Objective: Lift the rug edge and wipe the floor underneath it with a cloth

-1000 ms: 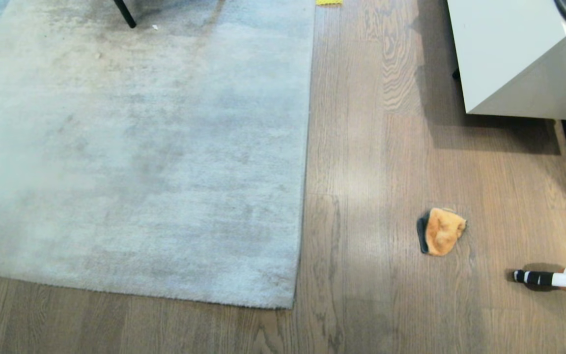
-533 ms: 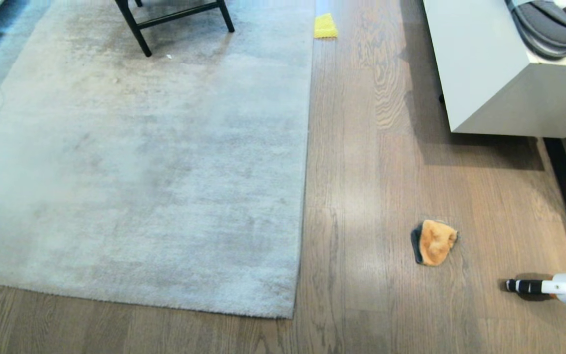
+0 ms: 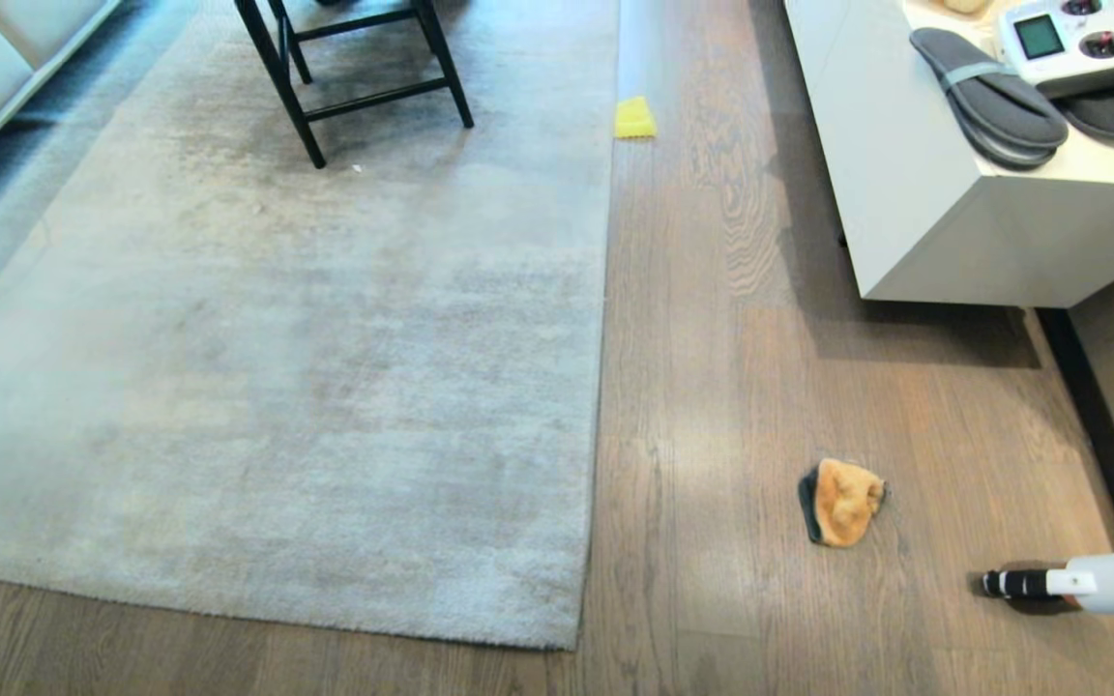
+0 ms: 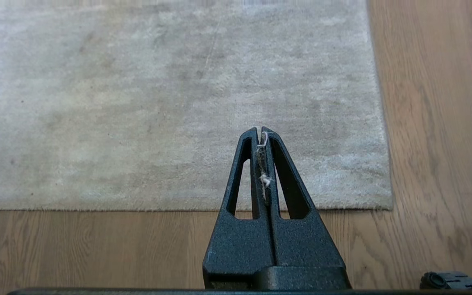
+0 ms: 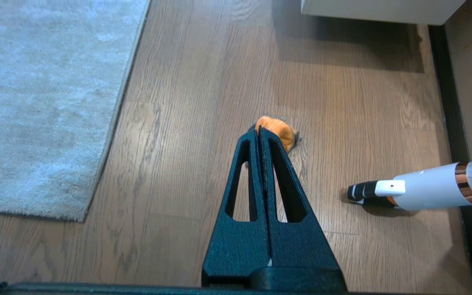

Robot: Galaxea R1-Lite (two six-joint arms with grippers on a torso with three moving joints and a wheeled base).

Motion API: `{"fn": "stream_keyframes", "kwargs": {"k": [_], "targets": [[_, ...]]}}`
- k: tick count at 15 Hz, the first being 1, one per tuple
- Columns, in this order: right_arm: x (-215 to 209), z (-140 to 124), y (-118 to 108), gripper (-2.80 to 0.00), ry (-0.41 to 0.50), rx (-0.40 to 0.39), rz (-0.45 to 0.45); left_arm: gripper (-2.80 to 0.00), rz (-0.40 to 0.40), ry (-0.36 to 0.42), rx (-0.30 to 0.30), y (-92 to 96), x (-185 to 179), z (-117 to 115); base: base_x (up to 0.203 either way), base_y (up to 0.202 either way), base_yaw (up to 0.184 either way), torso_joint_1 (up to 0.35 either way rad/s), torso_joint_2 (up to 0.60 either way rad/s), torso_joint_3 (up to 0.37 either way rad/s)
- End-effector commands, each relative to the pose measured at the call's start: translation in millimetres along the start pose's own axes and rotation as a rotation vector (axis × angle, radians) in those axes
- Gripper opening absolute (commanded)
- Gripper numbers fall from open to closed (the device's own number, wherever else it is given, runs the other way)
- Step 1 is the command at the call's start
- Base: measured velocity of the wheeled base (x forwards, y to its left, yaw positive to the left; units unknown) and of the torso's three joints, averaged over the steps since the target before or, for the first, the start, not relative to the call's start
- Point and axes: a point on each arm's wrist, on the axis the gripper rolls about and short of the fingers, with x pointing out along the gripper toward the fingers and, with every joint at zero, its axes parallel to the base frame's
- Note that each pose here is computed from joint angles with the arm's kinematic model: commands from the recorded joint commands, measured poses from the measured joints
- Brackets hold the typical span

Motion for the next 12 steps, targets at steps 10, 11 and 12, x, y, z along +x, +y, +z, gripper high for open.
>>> {"fn": "stream_keyframes", "kwargs": {"k": [10,11,12], "targets": [[0.1,0.1,0.0,-2.8,0.0,0.0,0.001,-2.8,0.0,-0.001,-0.001,0.1,0.0,0.0,0.0,0.0,0.0,0.004,0.0,0.203],[0.1,0.1,0.0,-2.8,0.0,0.0,0.0,-2.8,0.002,-0.001,0.0,0.1,0.0,0.0,0.0,0.0,0.0,0.004,0.01,0.199],[0.1,0.1,0.0,-2.8,0.0,0.0,0.001,-2.8,0.002,0.0,-0.001,0.1,0.0,0.0,0.0,0.0,0.0,0.004,0.01,0.194]]}}
